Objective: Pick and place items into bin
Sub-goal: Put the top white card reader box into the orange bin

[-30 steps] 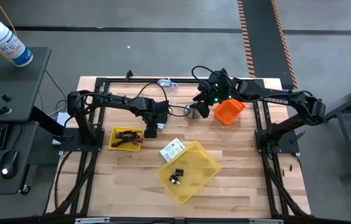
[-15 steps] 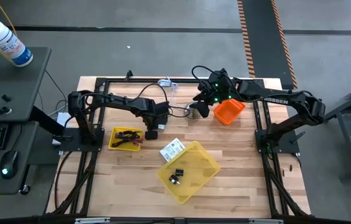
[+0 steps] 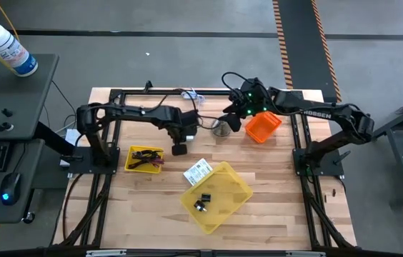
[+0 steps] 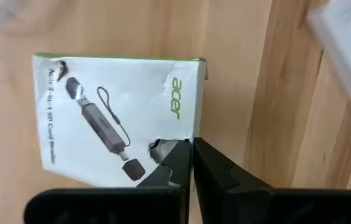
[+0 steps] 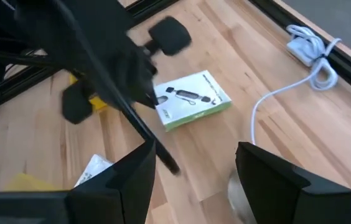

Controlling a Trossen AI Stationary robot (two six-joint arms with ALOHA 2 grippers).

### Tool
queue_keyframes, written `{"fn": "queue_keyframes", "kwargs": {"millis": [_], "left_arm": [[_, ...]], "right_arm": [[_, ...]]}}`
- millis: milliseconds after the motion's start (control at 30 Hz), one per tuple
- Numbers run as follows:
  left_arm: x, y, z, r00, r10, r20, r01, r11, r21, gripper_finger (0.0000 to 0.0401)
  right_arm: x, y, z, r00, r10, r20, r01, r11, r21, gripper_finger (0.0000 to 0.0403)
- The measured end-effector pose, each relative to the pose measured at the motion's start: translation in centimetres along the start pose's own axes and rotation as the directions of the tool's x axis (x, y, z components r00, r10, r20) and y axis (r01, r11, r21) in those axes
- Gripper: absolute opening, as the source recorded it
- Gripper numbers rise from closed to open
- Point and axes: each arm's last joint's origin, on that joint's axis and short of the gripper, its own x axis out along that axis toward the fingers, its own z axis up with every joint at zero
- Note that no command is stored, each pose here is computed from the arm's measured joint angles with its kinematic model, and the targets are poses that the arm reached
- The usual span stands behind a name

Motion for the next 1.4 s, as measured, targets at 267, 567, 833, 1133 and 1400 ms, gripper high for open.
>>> {"fn": "queue_keyframes", "kwargs": {"millis": [267,567,833,1133,1400], "left_arm": [[-4.7,0.5,1.8,0.991,0.075,0.110,-0.075,0.997,-0.007,0.0000],[-9.2,0.4,3.7,0.962,0.188,0.198,-0.190,0.982,-0.008,0.0000],[-12.3,-1.2,5.3,0.924,0.229,0.306,-0.261,0.963,0.065,0.0000],[-14.6,-3.0,6.3,0.882,0.244,0.404,-0.311,0.944,0.108,0.0000],[-14.9,-3.7,6.8,0.857,0.238,0.458,-0.318,0.942,0.107,0.0000]], "right_arm": [[-0.5,-1.6,-0.1,0.999,-0.044,-0.025,0.044,0.999,0.010,0.0210],[-1.0,-3.1,0.2,0.997,-0.070,-0.015,0.072,0.989,0.127,0.0210],[-2.3,-5.4,1.4,0.992,0.103,0.072,-0.123,0.909,0.399,0.0211],[-3.1,-5.9,2.3,0.954,0.268,0.138,-0.301,0.836,0.458,0.0268],[-3.3,-5.8,3.2,0.942,0.253,0.220,-0.334,0.769,0.545,0.0304]]}}
